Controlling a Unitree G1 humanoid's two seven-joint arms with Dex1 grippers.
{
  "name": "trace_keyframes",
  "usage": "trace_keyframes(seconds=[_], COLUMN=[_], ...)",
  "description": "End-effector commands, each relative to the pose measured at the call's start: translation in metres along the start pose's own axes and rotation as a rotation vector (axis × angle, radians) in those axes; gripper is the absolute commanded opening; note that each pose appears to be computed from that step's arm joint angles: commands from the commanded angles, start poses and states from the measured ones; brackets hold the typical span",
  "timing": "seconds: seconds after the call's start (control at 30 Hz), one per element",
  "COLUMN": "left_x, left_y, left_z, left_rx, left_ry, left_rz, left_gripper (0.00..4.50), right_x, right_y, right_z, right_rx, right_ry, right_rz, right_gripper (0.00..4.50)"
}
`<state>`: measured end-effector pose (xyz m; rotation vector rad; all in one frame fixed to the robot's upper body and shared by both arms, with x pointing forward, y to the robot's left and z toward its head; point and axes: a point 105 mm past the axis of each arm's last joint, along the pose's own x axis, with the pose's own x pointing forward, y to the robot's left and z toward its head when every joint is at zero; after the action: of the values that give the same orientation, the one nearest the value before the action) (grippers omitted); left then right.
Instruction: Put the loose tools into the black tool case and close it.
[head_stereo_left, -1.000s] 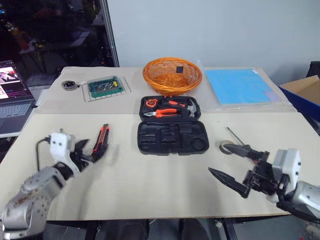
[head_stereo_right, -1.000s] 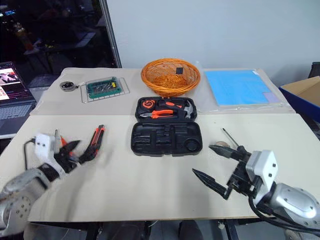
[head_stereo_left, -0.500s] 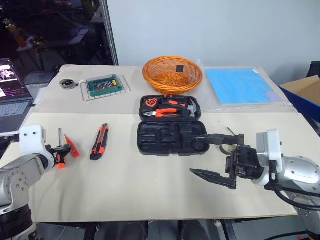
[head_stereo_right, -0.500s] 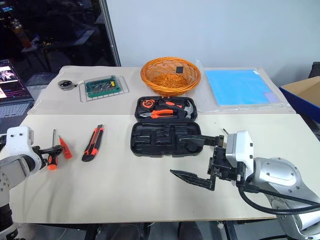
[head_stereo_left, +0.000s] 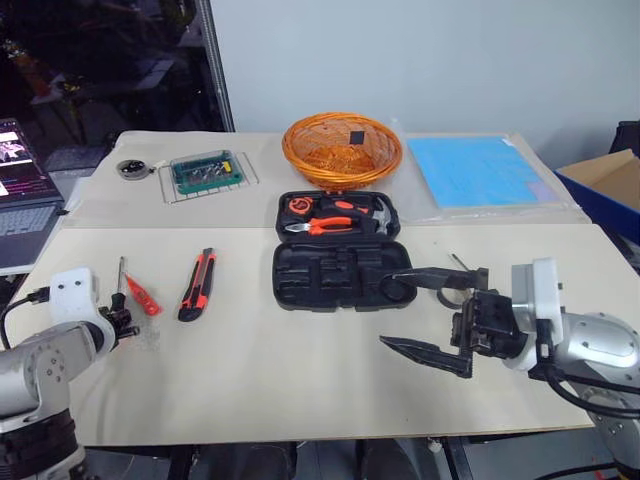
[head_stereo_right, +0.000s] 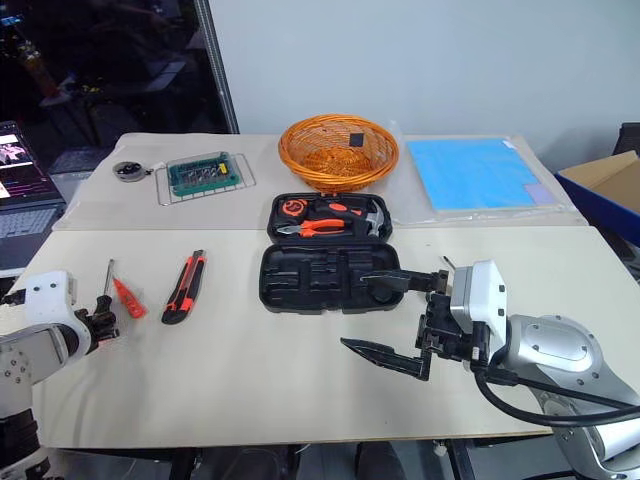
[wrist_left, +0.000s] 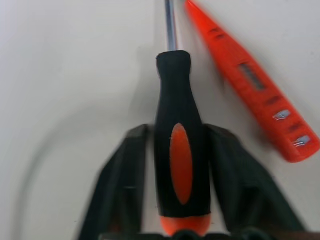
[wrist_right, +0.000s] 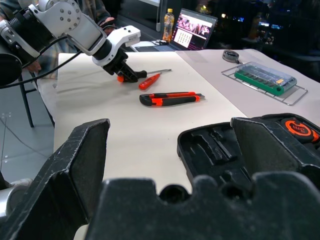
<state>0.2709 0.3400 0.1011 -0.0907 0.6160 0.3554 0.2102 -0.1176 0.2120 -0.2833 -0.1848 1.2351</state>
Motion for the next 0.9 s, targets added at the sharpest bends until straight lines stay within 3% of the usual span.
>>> trace_keyframes(seconds=[0.03,0.1,0.17,0.23,0.27,0.37,0.43,0.5,0.67,0.8,0.9], left_x=[-0.015,-0.029,-0.047,-0.059,-0.070,-0.091,-0.101,-0.099,-0.067,-0.049,-0.038], left_y=[0.015,0.017,0.001,-0.028,-0.063,-0.125,-0.178,-0.198,-0.251,-0.286,-0.292], left_z=[0.028,0.057,0.089,0.103,0.108,0.102,0.091,0.081,0.085,0.090,0.085], left_rx=[-0.056,-0.074,-0.049,0.045,0.177,0.445,0.727,0.907,1.243,1.330,1.425], left_ry=[-0.185,-0.362,-0.534,-0.573,-0.583,-0.552,-0.546,-0.468,-0.413,-0.376,-0.338], left_rz=[0.053,0.030,-0.118,-0.318,-0.510,-0.846,-1.170,-1.326,-1.401,-1.375,-1.362], left_gripper=[0.88,0.88,0.88,0.88,0.88,0.88,0.88,0.88,0.88,0.88,0.88], right_x=[0.000,-0.001,-0.007,-0.012,-0.017,-0.024,-0.039,-0.047,-0.072,-0.084,-0.082], right_y=[0.000,-0.002,-0.004,-0.006,-0.008,-0.013,-0.018,-0.018,-0.008,0.004,0.010], right_z=[0.006,0.005,0.002,-0.001,-0.003,-0.006,-0.009,-0.011,-0.012,-0.015,-0.013], right_rx=[-0.022,-0.012,0.000,0.005,0.001,-0.009,-0.004,0.002,0.019,0.003,-0.001], right_ry=[-0.008,-0.014,-0.012,-0.004,0.008,0.032,0.070,0.097,0.181,0.274,0.286], right_rz=[-0.006,-0.022,-0.068,-0.116,-0.153,-0.231,-0.345,-0.406,-0.493,-0.508,-0.489], right_gripper=[4.50,4.50,4.50,4.50,4.50,4.50,4.50,4.50,4.50,4.50,4.50])
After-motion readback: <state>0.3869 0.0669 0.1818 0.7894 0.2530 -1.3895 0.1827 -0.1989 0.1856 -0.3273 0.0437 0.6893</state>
